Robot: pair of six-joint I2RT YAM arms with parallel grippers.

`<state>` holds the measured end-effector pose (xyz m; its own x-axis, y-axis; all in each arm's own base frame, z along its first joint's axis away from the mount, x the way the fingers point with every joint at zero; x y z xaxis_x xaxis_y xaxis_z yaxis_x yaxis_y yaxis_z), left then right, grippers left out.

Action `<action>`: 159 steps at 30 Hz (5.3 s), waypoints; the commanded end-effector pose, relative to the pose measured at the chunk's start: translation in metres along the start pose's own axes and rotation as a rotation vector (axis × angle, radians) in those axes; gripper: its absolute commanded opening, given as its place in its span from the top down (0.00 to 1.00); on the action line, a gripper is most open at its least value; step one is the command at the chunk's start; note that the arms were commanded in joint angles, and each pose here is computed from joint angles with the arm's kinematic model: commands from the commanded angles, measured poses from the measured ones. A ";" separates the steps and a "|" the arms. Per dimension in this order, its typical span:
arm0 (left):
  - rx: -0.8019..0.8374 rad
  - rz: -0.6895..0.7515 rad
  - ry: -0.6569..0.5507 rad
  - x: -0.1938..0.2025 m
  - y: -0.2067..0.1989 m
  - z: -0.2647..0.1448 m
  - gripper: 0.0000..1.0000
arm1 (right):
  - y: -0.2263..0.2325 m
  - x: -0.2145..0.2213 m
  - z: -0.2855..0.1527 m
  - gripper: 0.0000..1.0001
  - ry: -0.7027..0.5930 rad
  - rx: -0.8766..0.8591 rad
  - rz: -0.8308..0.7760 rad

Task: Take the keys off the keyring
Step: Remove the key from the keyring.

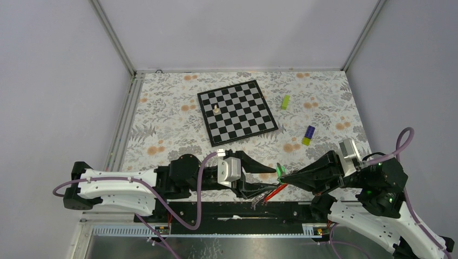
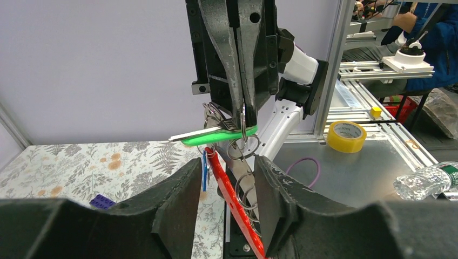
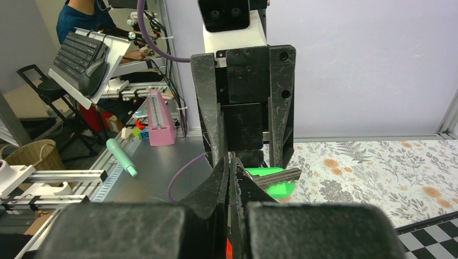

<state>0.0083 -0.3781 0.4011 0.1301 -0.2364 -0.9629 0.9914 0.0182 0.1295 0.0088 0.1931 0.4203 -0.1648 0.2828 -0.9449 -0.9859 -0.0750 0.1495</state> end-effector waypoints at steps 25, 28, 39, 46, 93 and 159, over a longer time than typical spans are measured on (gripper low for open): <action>0.055 0.007 -0.133 -0.043 -0.006 0.005 0.57 | 0.006 -0.004 0.005 1.00 -0.002 -0.054 -0.003; 0.048 0.006 -0.147 -0.046 -0.005 0.004 0.57 | 0.006 -0.003 0.005 1.00 0.000 -0.055 -0.002; 0.050 0.006 -0.147 -0.046 -0.006 0.004 0.67 | 0.007 -0.004 0.005 1.00 -0.001 -0.055 -0.004; 0.048 0.003 -0.143 -0.045 -0.006 0.004 0.77 | 0.006 -0.006 0.004 1.00 -0.011 -0.047 -0.017; 0.037 -0.018 -0.158 -0.044 -0.005 0.006 0.54 | 0.011 -0.017 0.003 1.00 -0.068 -0.060 -0.029; 0.042 -0.137 0.008 -0.035 -0.009 -0.009 1.00 | 0.013 -0.013 -0.008 1.00 0.128 -0.026 -0.124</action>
<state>-0.0051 -0.3796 0.3981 0.0161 -0.1710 -0.9851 0.9976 -0.0630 0.0272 0.0062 0.1899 0.4081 -0.1124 0.1286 -0.9853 -0.9925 -0.0619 0.1052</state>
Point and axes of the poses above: each gripper's point midway between its finger pads, its own z axis out along the fingers, its own y axis along the line the jaws close on, x = y × z, the point moved 1 cm from there along -z, back along the fingers, and after that the axes turned 5 degrees about z, right-handed, at the moved point
